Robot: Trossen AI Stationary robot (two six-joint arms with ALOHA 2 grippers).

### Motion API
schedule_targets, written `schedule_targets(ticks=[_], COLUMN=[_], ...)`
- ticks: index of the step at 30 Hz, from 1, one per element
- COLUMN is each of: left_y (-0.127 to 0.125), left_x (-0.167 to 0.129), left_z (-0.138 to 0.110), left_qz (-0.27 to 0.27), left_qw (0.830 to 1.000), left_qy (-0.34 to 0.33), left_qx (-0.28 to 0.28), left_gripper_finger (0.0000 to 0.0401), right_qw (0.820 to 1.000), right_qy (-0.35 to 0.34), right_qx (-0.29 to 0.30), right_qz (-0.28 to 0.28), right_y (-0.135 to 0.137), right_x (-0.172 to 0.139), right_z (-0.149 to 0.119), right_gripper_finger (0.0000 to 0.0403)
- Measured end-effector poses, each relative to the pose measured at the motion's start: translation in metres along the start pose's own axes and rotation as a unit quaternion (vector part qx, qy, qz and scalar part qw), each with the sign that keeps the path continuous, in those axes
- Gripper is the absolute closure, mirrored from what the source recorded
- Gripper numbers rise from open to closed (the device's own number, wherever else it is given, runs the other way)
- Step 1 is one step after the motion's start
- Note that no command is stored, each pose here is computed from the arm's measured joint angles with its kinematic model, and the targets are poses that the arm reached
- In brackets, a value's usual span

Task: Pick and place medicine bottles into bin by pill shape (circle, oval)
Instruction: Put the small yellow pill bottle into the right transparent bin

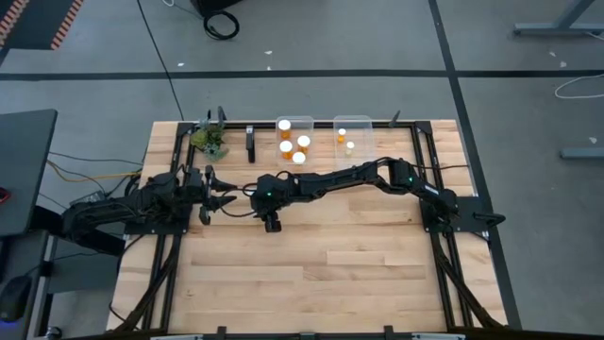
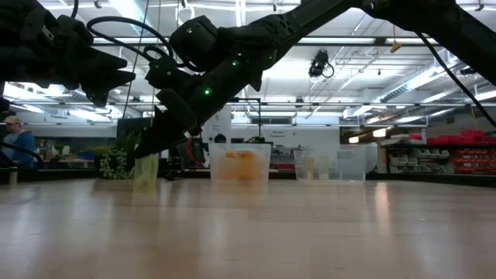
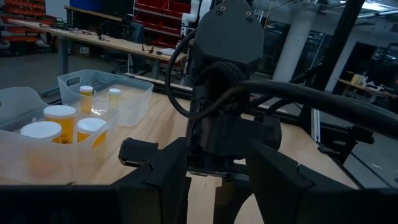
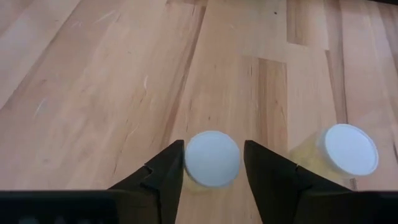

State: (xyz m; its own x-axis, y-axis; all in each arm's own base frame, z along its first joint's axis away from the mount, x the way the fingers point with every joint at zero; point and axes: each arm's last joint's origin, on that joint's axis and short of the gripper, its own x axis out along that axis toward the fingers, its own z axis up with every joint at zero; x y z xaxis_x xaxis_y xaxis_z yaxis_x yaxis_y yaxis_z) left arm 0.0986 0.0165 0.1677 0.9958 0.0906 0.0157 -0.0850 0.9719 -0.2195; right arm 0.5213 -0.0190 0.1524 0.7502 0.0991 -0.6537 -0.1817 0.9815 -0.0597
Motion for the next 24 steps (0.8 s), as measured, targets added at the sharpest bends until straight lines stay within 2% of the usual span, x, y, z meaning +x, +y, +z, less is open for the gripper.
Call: schedule_targets(ticks=[7, 24], left_y=[0.0, 0.0], left_x=[0.0, 0.0], left_z=[-0.0001, -0.0001], left_qz=[0.0, 0.0], left_qw=[1.0, 1.0], left_qy=[0.0, 0.0], left_qx=[0.0, 0.0], left_gripper_finger=[0.0229, 0.0229], right_qw=[1.0, 1.0], right_qy=[0.0, 0.012], right_qx=[0.0, 0.007], right_qz=[0.0, -0.003], right_y=[0.0, -0.0064], right_x=[0.0, -0.0035], right_z=[0.0, 0.0], right_gripper_finger=[0.0242, 0.0243])
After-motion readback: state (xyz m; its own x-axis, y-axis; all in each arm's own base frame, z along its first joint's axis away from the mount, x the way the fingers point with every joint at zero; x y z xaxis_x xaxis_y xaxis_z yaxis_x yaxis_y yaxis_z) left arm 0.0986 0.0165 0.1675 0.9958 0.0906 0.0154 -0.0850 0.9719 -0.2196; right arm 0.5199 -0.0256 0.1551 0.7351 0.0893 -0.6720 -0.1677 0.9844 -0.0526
